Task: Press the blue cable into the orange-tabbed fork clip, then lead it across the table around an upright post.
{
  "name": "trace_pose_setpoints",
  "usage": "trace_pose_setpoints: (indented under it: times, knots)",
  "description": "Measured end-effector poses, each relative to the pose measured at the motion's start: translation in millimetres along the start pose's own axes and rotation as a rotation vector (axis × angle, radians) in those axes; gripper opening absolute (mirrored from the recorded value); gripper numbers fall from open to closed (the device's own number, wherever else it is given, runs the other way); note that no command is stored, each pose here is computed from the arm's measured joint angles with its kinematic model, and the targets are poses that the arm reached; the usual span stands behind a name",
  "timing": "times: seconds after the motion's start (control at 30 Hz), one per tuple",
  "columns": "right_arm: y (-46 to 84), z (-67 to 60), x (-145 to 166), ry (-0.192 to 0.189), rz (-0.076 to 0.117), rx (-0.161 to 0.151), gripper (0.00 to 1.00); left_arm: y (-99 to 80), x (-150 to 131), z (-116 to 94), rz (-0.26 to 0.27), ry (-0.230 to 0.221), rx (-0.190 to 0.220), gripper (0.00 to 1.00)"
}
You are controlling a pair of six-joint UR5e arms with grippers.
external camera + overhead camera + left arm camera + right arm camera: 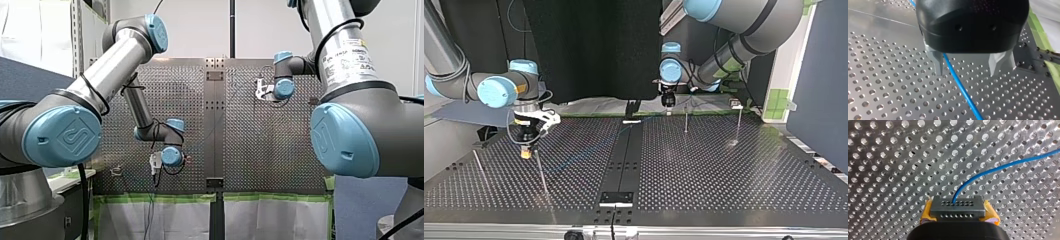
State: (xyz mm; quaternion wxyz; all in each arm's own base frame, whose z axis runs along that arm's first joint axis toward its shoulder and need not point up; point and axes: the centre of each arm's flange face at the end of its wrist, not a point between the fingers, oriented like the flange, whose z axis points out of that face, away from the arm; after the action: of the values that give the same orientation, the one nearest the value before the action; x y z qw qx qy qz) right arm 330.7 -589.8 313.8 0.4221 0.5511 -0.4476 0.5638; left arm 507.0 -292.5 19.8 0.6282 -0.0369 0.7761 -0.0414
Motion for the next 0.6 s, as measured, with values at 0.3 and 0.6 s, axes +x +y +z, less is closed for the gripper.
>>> trace_pose_setpoints:
  times: [0.3, 0.6]
  knots:
    - [-0.3, 0.1, -0.1, 0.000, 0.000, 0.000, 0.02, -0.6, -0.4, 0.1, -0.013, 0.001, 0.005, 1.00]
    - [-0.3, 0.1, -0.1, 0.000, 0.000, 0.000, 0.02, -2.9, -1.5, -0.6, -0.028, 0.023, 0.022, 1.00]
